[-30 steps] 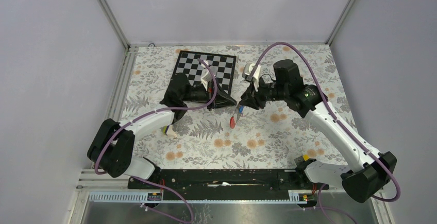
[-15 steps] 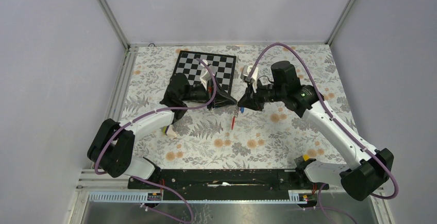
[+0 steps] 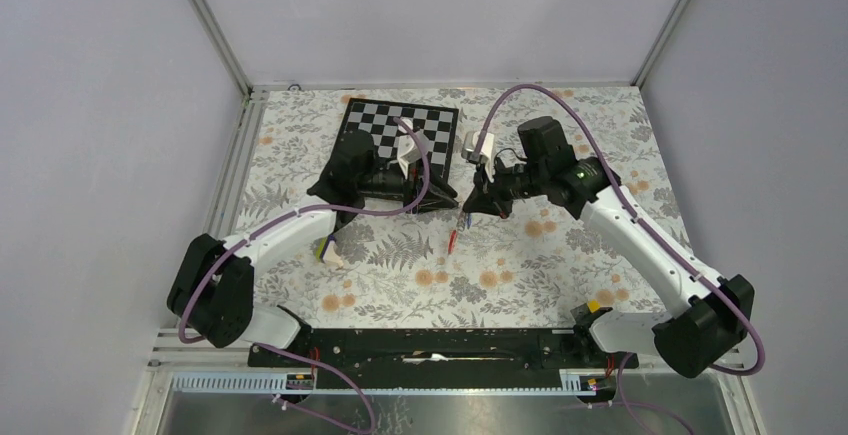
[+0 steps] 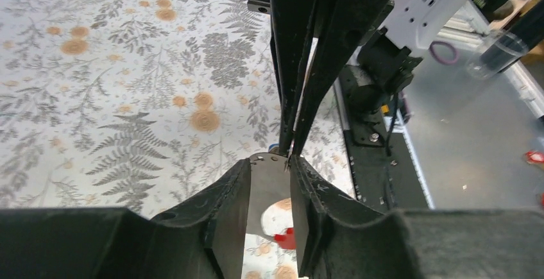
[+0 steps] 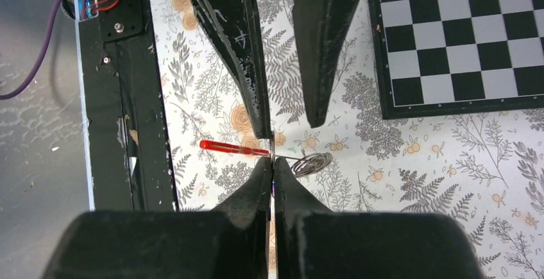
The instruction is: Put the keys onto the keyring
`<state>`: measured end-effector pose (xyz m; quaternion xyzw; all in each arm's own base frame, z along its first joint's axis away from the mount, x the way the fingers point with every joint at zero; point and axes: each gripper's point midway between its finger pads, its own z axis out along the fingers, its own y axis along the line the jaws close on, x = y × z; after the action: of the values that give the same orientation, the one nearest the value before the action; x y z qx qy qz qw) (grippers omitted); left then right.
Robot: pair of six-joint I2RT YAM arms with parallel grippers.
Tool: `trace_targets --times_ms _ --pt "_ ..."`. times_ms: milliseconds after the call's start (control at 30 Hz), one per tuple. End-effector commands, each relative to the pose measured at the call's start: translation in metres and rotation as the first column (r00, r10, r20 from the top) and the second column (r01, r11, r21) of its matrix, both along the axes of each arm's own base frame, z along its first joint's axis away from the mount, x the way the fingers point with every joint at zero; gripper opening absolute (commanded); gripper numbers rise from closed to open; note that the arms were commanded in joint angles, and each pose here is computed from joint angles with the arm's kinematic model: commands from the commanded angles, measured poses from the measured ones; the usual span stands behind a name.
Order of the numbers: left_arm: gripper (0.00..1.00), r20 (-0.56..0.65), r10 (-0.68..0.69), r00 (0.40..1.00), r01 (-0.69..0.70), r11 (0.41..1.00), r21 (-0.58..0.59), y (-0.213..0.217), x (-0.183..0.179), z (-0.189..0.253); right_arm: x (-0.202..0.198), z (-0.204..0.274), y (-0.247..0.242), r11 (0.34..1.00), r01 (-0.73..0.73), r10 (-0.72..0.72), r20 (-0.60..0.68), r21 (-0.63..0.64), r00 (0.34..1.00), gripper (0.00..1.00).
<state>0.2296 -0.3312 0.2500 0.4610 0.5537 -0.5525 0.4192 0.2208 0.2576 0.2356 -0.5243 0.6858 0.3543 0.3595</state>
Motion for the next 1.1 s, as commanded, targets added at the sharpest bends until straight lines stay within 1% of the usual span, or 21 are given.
trace_targets --times_ms 0,167,267,533,800,933,1033,1067 --pt "0.35 0.161 -0.007 0.987 0.000 0.999 0.039 0.003 0.006 0.017 -0.004 0.003 -0.003 0.998 -0.041 0.041 -0.009 -0.042 0.999 0.00" --pt "0.39 0.166 -0.041 0.985 0.034 0.998 0.046 -0.002 0.000 0.014 -0.004 0.004 0.000 0.997 -0.051 0.050 -0.021 -0.049 0.999 0.00" --pt "0.39 0.167 -0.052 0.985 0.045 0.998 0.049 -0.005 -0.002 0.012 -0.003 0.005 0.002 0.997 -0.052 0.050 -0.028 -0.051 0.998 0.00" --pt "0.33 0.155 -0.080 0.985 0.073 0.996 0.052 -0.012 -0.007 0.009 -0.002 -0.002 0.006 0.997 -0.054 0.052 -0.042 -0.053 0.998 0.00" --pt "0.17 0.149 -0.088 0.985 0.080 0.995 0.056 -0.013 -0.008 0.005 -0.003 -0.004 0.008 0.998 -0.054 0.052 -0.048 -0.039 0.997 0.00" --pt "0.10 0.139 -0.095 0.986 0.088 0.994 0.061 -0.013 -0.010 0.001 -0.002 0.000 0.008 0.999 -0.044 0.043 -0.028 -0.029 0.999 0.00" --pt "0.00 0.133 -0.108 0.985 0.101 0.993 0.061 -0.013 -0.013 -0.001 0.000 0.004 0.008 0.999 -0.032 0.031 -0.004 -0.019 0.999 0.00" --pt "0.00 0.131 -0.111 0.985 0.104 0.993 0.061 -0.012 -0.013 -0.001 0.001 0.005 0.007 0.999 -0.027 0.027 0.005 -0.017 1.000 0.00"
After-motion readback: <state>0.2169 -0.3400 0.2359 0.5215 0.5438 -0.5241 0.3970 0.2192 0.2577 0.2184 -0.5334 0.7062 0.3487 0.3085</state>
